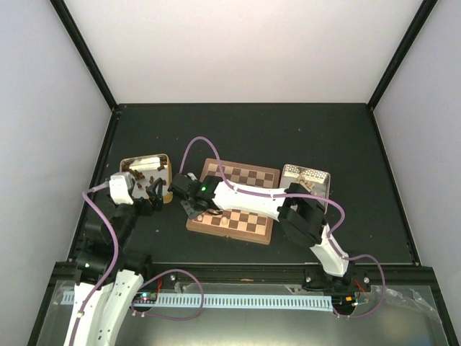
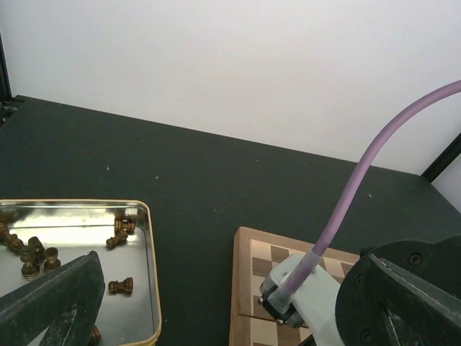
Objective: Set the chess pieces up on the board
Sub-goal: Place the chess piece on the chessboard.
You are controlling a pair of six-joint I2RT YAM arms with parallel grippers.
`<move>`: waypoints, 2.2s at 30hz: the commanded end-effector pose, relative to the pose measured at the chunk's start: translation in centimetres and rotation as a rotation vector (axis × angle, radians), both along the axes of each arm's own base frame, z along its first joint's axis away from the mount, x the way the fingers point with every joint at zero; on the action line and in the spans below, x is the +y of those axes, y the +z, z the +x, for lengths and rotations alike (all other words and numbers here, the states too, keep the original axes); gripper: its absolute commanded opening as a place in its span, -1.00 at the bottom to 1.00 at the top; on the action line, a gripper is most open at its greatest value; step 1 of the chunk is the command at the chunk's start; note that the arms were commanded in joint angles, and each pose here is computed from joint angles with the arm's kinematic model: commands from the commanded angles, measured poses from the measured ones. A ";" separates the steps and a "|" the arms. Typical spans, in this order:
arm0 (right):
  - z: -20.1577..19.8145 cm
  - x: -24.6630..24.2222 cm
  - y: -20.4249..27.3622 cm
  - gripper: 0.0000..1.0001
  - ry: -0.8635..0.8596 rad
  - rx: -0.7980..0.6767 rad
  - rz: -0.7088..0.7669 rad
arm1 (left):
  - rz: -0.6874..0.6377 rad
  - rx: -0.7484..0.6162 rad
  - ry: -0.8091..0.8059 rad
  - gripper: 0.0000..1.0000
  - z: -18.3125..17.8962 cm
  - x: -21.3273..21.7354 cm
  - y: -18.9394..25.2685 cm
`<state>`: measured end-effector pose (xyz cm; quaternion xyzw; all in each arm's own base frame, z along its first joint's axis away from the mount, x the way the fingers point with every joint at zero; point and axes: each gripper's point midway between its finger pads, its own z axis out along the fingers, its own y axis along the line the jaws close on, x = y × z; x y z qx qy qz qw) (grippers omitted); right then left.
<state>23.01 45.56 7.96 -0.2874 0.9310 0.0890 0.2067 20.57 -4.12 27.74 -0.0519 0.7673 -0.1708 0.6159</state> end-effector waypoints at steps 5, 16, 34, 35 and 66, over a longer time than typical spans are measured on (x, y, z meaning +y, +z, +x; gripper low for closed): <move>-0.9 -0.7 -2.0 -0.83 0.012 0.028 -0.104 | 0.004 0.003 0.026 0.98 -0.1 0.5 0.0; -0.4 -1.2 -2.8 -0.72 -0.007 0.002 -0.139 | 0.004 0.014 0.019 0.98 0.0 0.4 -0.3; 1.2 -0.7 -3.1 -0.72 -0.033 -0.035 -0.144 | 0.004 0.021 0.012 0.97 0.1 0.2 -0.4; 1.2 -0.8 -3.1 -0.72 -0.034 -0.034 -0.145 | 0.004 0.021 0.012 0.98 0.1 0.2 -0.4; -2.3 -1.8 2.0 -0.19 0.013 0.052 0.035 | 0.006 0.026 0.013 0.98 0.2 0.2 -0.4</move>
